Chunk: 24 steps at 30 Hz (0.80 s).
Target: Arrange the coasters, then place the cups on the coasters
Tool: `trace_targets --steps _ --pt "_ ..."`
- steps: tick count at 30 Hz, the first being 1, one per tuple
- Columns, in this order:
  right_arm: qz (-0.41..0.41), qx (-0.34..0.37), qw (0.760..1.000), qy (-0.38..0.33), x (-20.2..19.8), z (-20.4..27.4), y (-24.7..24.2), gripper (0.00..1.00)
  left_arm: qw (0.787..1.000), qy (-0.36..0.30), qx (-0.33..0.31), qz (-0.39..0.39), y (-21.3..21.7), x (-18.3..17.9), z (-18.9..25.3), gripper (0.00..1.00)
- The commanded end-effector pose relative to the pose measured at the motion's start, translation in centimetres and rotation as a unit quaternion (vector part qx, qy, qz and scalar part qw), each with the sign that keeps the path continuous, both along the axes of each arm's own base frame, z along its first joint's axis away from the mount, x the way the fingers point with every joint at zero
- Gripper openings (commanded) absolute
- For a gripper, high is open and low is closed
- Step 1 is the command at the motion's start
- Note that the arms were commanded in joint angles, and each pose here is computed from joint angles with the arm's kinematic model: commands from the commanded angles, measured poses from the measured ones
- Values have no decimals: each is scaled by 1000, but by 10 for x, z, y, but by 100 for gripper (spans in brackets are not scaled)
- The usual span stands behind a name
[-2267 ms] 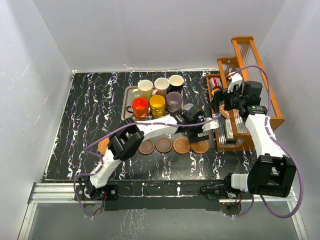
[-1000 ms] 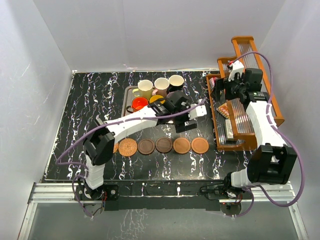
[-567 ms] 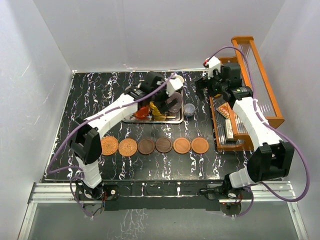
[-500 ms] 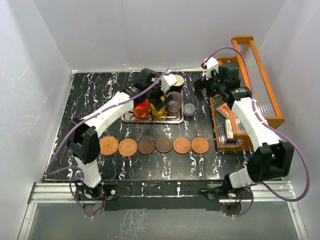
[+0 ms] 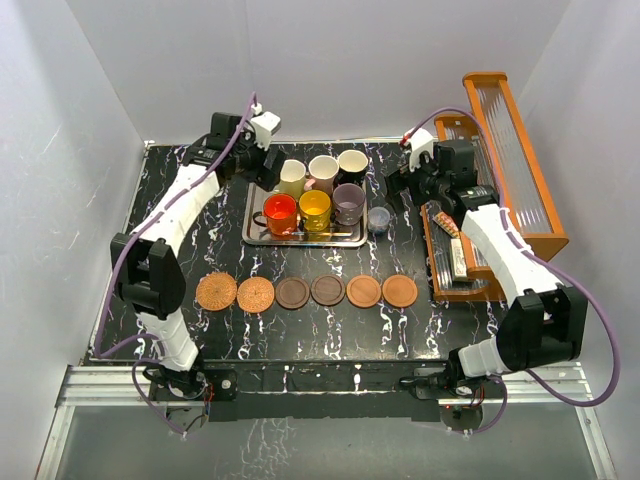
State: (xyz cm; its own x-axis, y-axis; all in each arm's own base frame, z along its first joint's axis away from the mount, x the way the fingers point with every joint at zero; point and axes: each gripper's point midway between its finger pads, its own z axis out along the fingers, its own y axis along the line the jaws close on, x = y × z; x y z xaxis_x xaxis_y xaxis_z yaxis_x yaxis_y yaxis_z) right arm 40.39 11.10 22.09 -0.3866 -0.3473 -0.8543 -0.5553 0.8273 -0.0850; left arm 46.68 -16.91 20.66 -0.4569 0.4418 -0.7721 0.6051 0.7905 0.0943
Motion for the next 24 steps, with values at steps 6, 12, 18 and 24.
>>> trace_targets --steps 6,12,18,24 --pt "-7 33 998 -47 -3 42 4 98 996 18 -81 30 24 11 23 99" --pt "-7 48 999 -23 -5 26 2 98 994 24 -96 41 27 24 23 99" --pt "-18 44 999 -22 -5 11 -12 98 992 40 -110 49 29 26 12 99" --pt "-16 44 998 -30 -8 15 -17 98 990 44 -115 68 38 35 4 98"
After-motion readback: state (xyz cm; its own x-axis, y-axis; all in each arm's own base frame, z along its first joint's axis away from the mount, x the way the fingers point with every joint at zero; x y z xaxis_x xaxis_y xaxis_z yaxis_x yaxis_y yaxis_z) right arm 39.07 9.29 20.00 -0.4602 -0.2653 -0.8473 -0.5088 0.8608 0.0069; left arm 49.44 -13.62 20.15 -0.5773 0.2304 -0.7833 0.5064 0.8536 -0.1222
